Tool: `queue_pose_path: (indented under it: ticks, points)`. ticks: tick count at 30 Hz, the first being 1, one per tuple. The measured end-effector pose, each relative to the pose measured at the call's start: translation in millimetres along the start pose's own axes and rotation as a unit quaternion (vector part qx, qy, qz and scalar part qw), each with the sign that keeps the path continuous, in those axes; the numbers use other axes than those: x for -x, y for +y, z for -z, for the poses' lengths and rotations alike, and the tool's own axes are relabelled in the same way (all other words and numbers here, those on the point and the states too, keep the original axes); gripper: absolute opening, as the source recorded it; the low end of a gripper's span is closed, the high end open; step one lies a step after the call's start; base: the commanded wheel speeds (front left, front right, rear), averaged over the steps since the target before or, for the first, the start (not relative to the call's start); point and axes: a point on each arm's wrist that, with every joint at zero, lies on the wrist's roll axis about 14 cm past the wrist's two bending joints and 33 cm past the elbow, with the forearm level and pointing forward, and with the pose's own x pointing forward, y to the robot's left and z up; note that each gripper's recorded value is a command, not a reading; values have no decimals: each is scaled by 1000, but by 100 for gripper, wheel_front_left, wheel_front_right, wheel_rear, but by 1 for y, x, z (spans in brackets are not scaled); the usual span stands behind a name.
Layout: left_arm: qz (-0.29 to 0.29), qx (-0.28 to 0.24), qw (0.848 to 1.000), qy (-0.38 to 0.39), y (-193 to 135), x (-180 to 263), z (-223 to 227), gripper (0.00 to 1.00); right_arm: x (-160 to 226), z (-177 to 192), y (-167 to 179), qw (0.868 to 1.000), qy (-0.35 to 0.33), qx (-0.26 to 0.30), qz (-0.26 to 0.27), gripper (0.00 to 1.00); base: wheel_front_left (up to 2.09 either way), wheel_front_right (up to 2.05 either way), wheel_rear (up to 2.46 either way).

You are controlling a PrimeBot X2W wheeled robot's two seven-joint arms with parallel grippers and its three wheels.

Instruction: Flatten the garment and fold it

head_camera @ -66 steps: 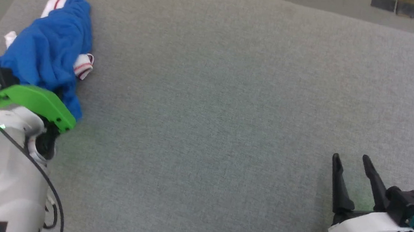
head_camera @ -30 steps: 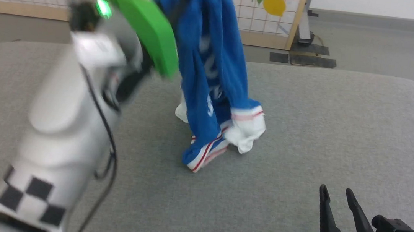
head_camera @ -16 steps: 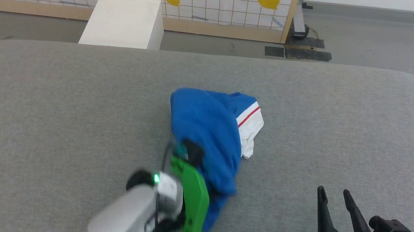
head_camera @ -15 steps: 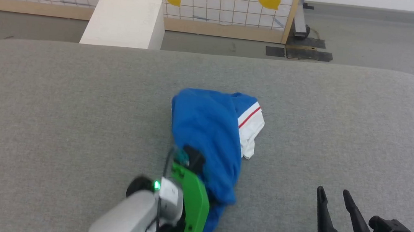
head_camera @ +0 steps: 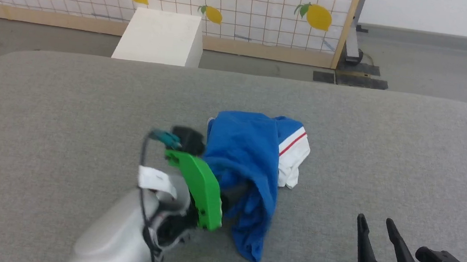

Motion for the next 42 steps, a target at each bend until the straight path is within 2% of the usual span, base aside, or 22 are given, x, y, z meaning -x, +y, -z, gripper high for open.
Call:
queue_pose_path:
  ticks: [3,7,10,14,16,17,22,25,31,34,39,42]
  points:
    - [-19,-6,996,-90,8,18,-46,100,0,-2,3,1000,-3,-1,-4,100,0,0,0]
    - [-61,-1,976,-210,30,50,-98,100,0,-5,6,1000,-8,0,-10,100,0,0,0]
    - [-112,-19,947,-299,52,81,-127,100,1,-6,5,1000,-10,0,-7,100,0,0,0]
    - [-191,-39,893,-406,88,128,-142,100,2,-6,2,1000,-10,-1,-3,100,0,0,0]
    - [-223,-42,875,-427,102,143,-131,100,2,-6,1,1000,-10,-1,0,100,0,0,0]
    - [-236,-42,872,-426,108,147,-123,100,2,-6,0,1000,-10,-1,1,100,0,0,0]
    - [-285,-60,870,-397,120,156,-78,100,1,2,-3,1000,11,-4,5,100,0,0,0]
    - [-296,-60,865,-401,119,160,-70,100,-3,12,1,999,43,-7,0,100,0,0,0]
    - [-302,-50,867,-393,121,150,-56,100,-57,-3,39,994,92,28,-61,100,0,0,0]
    - [-304,-48,869,-388,124,145,-52,100,-83,3,63,979,159,82,-96,100,0,0,0]
    - [-309,-31,870,-384,132,139,-45,100,-103,38,79,930,296,186,-116,100,0,0,0]
    - [-311,-28,868,-386,137,138,-47,100,-113,50,84,910,331,219,-122,100,0,0,0]
